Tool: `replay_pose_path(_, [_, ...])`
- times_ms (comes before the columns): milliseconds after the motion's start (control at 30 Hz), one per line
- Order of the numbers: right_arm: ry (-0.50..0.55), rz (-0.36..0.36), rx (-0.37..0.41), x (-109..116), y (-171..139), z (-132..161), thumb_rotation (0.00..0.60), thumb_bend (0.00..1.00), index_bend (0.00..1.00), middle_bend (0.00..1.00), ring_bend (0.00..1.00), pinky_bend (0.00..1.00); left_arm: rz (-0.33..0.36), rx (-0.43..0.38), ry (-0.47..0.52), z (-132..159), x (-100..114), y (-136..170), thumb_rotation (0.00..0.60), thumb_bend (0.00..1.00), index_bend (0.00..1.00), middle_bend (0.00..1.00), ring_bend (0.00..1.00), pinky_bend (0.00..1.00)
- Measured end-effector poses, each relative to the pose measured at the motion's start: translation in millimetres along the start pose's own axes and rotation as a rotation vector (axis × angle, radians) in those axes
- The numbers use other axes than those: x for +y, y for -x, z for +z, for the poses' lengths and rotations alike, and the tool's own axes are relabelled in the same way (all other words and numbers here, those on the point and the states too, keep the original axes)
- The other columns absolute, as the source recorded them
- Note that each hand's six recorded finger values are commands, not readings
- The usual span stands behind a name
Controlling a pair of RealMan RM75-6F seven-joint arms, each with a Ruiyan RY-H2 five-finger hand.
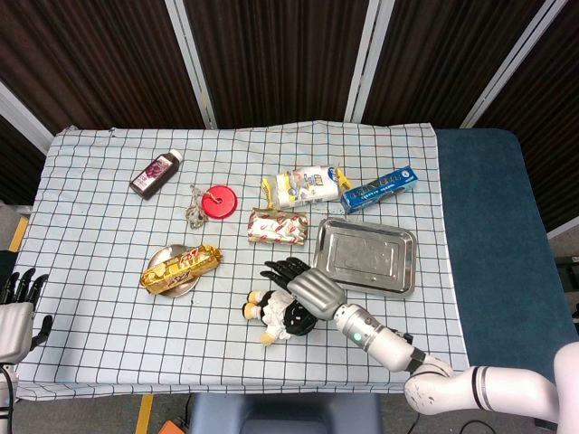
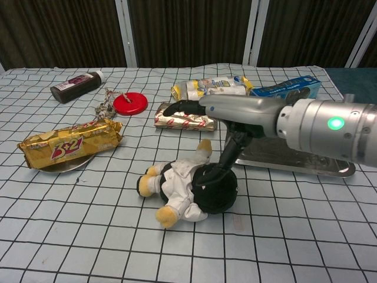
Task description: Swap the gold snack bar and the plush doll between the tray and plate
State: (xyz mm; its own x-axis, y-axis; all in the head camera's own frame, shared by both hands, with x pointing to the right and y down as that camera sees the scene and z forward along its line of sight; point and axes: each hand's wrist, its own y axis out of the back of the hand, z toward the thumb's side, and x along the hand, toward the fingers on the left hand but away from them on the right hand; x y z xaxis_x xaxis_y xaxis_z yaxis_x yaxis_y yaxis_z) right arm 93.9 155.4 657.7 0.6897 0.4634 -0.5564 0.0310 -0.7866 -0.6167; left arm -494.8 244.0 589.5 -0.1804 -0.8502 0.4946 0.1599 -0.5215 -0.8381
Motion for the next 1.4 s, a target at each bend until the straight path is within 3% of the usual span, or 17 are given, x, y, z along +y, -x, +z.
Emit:
replay_pose_path(433, [-0.048,0.172,-0.096,-39.9,16.5,-13.2,0.600,0.06,0.00,0.00,0.00,0.15,-0.013,0.039,0.035,-10.4,1.0,-3.5,0.600,0.44,0.14,0.07,0.01,0.18])
replay_pose_path(567, [-0.069,0.190,-0.124,-47.5,19.9,-16.1,0.600,0.06,0.06,0.09,0.12,0.17,-0.018,0.043,0.039,-10.8,0.7,-3.7,0.600,0.44,0.14,0.07,0.01,0.18])
replay_pose_path(633, [-0.078,0.174,-0.132,-48.0,22.3,-17.1,0.600,0.08,0.14,0.17,0.22,0.21,-0.018,0.043,0.042,-11.0,1.0,-3.4,0.600,0.44,0.14,0.07,0.01,0.18])
replay_pose_path(800, [-0.112,0.097,-0.136,-43.9,26.9,-19.4,0.600,0.25,0.51,0.46,0.57,0.46,-0.020,0.042,0.049,-10.7,1.5,-3.4,0.600,0.44,0.14,0.07,0.01,0.18])
replay_pose_path(900, [-0.135,0.033,-0.141,-39.6,27.8,-22.7,0.600,0.37,0.70,0.59,0.71,0.59,-0.021,0.040,0.050,-10.3,1.5,-3.4,0.600,0.44,0.14,0.08,0.01,0.18])
replay_pose_path(967, [-0.143,-0.003,-0.144,-36.9,26.9,-25.2,0.600,0.41,0.77,0.64,0.76,0.64,-0.023,0.039,0.050,-9.8,1.4,-3.6,0.600,0.44,0.14,0.08,0.01,0.18])
replay_pose_path(1167, [-0.146,-0.104,-0.164,-21.4,13.7,-36.5,0.600,0.43,0.81,0.66,0.78,0.66,-0.028,0.033,0.049,-8.1,0.5,-3.6,0.600,0.44,0.14,0.08,0.01,0.18])
replay_pose_path(1400, [-0.172,-0.258,-0.252,24.6,-34.8,-64.6,0.600,0.43,0.81,0.66,0.78,0.66,-0.030,0.019,0.047,-3.9,-0.2,-1.9,0.600,0.44,0.14,0.08,0.01,0.18])
